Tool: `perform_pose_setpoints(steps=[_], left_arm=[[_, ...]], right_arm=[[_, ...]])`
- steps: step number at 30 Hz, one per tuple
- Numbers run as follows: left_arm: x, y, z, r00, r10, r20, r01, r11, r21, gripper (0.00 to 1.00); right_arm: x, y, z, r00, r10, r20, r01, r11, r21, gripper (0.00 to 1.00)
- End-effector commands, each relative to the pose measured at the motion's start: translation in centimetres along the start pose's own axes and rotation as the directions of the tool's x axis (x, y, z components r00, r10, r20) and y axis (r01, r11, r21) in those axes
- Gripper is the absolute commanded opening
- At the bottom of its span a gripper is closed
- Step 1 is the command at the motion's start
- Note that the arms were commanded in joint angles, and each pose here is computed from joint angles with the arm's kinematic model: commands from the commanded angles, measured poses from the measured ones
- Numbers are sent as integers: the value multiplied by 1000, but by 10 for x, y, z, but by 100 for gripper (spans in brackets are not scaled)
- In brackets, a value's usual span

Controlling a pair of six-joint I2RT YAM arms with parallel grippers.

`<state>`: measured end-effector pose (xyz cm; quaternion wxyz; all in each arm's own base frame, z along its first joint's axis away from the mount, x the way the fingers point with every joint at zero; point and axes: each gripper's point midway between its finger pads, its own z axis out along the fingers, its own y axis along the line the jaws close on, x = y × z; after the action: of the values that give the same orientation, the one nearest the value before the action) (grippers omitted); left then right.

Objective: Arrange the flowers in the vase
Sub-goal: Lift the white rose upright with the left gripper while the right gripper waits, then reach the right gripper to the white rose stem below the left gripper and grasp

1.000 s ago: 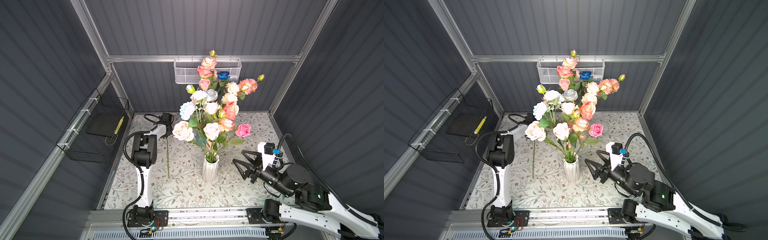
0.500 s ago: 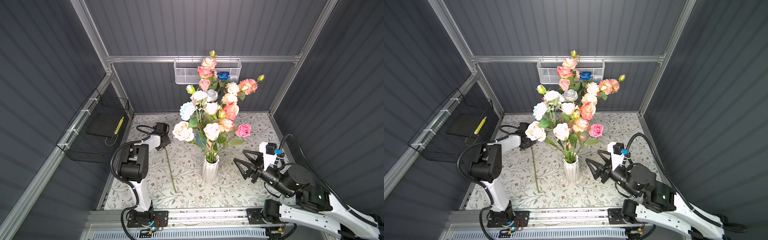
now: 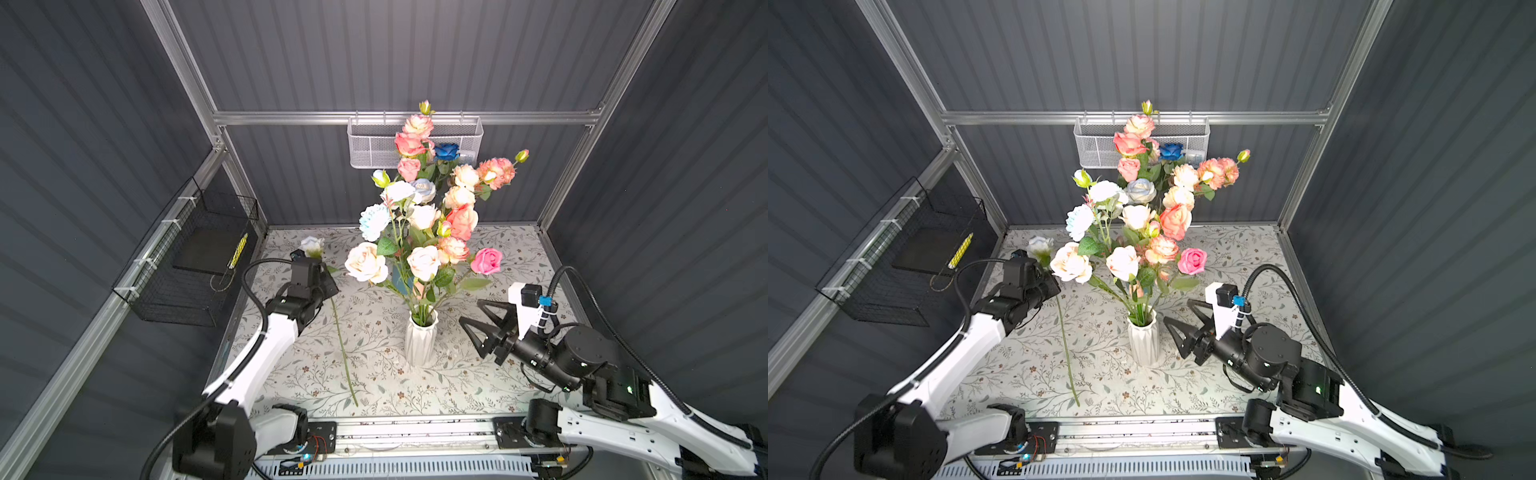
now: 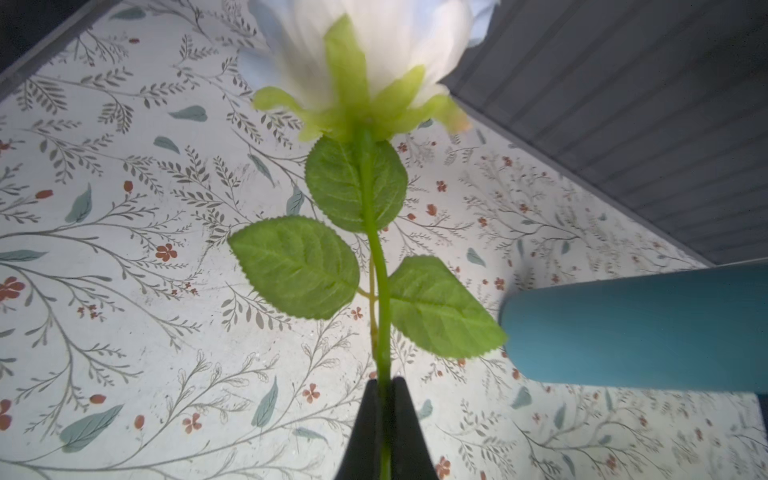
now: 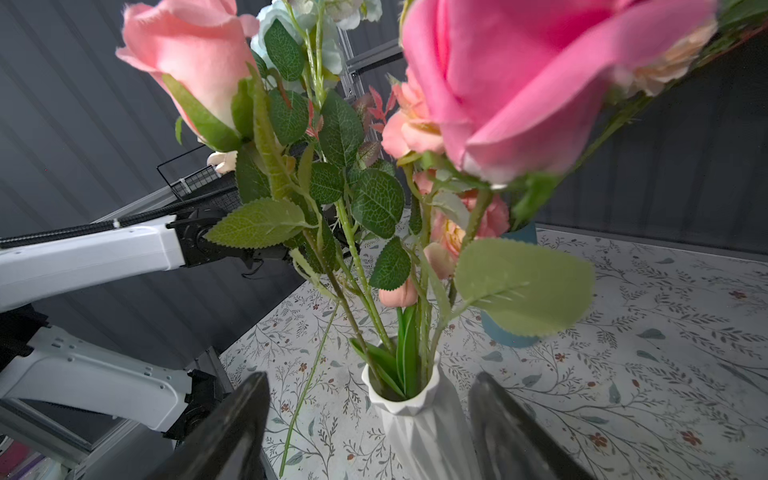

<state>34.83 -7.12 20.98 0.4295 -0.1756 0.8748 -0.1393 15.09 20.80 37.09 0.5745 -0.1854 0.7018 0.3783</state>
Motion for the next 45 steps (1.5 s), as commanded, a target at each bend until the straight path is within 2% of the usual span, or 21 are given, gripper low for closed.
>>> perform_pose_setpoints(steps=[1,7,10,13,15,20,25,30,32,38,45], left_arm=[[-2,3,-38,1000,15,11,-15,1000,14,0],[-52,-30,-125,987,25,158,-51,985,165,0],[-72,-53,-168,973,20,231,-87,955,283,0],[-87,-80,-209,955,11,296,-140,896,421,0],[-94,-94,-234,940,0,341,-179,849,496,0],[-100,-112,-282,899,-15,437,-280,748,602,0],[-97,-113,-305,869,-8,495,-345,707,617,0],[-90,-116,-319,848,8,529,-401,663,632,0],[-83,-119,-324,844,32,535,-433,629,646,0],[-68,-123,-346,808,48,587,-516,539,666,0],[-56,-130,-375,789,37,613,-568,424,705,0]], right_arm=[[-17,12,-2,999,26,39,-24,998,-51,78],[-31,20,-5,998,21,58,-16,997,-77,78],[-42,25,-10,997,16,75,-9,995,-103,79],[-53,39,-16,996,3,90,12,986,-167,79],[-59,55,-20,995,-20,95,44,967,-251,79],[-69,100,-17,994,-99,47,110,899,-424,77],[-70,147,5,975,-220,23,202,841,-502,78],[-67,196,29,968,-250,-19,186,767,-614,78],[-63,212,43,964,-260,-56,165,751,-639,79],[-46,248,75,944,-271,-186,78,735,-674,80],[-32,260,109,924,-295,-244,73,762,-643,80]])
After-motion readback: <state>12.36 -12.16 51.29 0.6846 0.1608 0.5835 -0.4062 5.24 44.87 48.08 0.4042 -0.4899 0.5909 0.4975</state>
